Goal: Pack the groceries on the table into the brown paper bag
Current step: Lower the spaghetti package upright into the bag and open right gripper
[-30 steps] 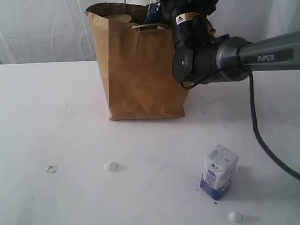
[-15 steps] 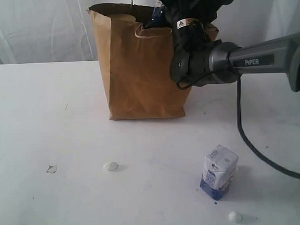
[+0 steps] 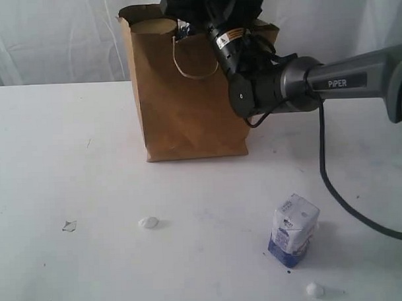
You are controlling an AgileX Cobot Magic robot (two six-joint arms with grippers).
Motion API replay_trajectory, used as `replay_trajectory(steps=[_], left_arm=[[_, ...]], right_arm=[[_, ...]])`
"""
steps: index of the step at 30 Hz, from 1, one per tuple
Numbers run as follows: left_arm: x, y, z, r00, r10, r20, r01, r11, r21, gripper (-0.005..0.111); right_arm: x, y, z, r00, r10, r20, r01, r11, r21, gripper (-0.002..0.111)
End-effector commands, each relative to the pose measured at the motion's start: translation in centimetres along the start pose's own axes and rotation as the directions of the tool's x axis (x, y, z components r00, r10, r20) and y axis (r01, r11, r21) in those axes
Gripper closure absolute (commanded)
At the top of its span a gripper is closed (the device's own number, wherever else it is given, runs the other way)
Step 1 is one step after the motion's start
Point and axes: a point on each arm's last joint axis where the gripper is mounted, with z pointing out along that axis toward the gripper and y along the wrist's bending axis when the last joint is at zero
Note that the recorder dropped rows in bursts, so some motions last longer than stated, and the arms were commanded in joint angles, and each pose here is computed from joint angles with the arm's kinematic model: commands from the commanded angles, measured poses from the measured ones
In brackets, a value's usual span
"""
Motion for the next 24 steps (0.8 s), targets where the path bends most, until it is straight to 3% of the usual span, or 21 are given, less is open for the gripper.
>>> replay_trajectory(steps=[1,6,12,24], left_arm=[[0.09,0.02,0.00,1.000,-0.013,0.000,0.013,1.000,0.001,0.107],[0.09,0.02,0.00,1.000,-0.013,0.000,0.013,1.000,0.001,0.107],[0.09,0.02,0.00,1.000,-0.013,0.000,0.013,1.000,0.001,0.107],[0.09,0.02,0.00,1.000,-0.013,0.000,0.013,1.000,0.001,0.107]], right_arm=[[-0.82,0.45,0.26,0.999,0.004,0.048,-0.002,1.000,-0.028,0.093],[-0.82,0.45,0.26,0.999,0.004,0.048,-0.002,1.000,-0.028,0.075],[-0.76,0.44,0.26,0.999,0.003,0.042,-0.002,1.000,-0.027,0.066],[-0.97,0.43,0.25,0.998,0.012,0.064,-0.011,1.000,-0.027,0.065]])
